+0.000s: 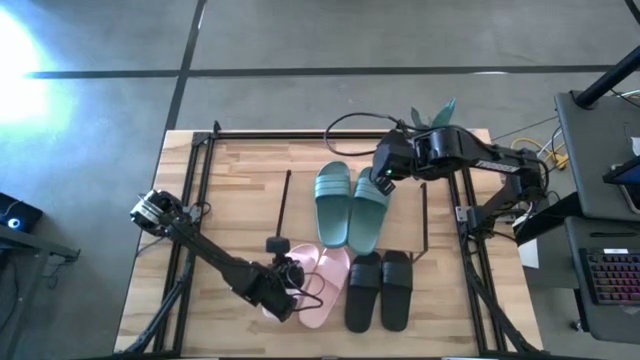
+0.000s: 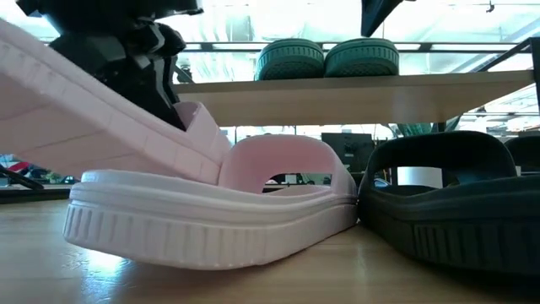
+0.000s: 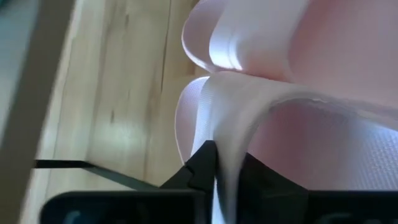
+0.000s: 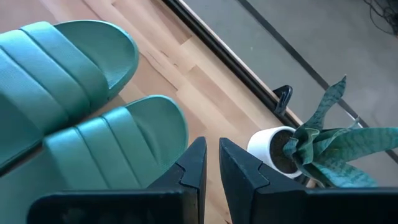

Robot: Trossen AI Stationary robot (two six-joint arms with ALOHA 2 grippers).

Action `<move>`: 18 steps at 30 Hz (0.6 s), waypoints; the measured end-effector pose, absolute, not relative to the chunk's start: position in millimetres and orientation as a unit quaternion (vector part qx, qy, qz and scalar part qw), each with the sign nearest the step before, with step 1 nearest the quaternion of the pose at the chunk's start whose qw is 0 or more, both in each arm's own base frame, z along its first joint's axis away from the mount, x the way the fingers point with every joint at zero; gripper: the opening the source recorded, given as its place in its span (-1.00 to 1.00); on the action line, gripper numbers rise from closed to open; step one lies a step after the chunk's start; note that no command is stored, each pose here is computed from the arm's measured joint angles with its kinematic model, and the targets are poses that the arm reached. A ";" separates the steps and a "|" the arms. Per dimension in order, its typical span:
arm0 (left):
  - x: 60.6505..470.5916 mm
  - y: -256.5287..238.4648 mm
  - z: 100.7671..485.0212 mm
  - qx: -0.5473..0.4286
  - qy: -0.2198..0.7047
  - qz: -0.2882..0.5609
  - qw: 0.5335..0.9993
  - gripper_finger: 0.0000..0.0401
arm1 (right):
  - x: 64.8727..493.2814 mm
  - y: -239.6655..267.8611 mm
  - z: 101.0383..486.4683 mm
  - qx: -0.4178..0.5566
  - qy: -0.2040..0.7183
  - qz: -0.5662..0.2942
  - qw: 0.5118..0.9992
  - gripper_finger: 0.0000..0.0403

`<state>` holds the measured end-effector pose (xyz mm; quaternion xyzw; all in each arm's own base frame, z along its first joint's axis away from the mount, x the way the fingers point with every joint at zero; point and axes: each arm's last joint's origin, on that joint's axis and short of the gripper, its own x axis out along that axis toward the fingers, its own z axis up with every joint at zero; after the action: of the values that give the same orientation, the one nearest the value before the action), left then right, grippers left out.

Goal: Pick and place slides into the shelf
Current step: Adjust the pink slides under the shelf

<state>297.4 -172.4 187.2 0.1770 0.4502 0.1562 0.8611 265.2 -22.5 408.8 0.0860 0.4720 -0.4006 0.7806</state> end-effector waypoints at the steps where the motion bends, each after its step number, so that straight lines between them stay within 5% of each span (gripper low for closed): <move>1: 297.3 -171.3 185.7 0.176 0.452 0.156 0.860 -0.89 | 264.8 -22.4 409.1 0.087 0.472 -0.400 0.781 -0.82; 11: 299.1 -174.2 183.2 0.127 0.465 0.123 0.867 -0.28 | 254.9 -20.9 416.5 0.121 0.454 -0.400 0.787 -0.82; 18: 294.8 -177.0 214.8 0.135 0.439 0.092 0.883 -0.06 | 248.7 -20.8 421.1 0.124 0.446 -0.399 0.791 -0.82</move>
<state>294.8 -177.0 214.8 0.1353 0.4392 0.0919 0.8834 248.7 -20.8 421.1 0.1241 0.4462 -0.3990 0.7914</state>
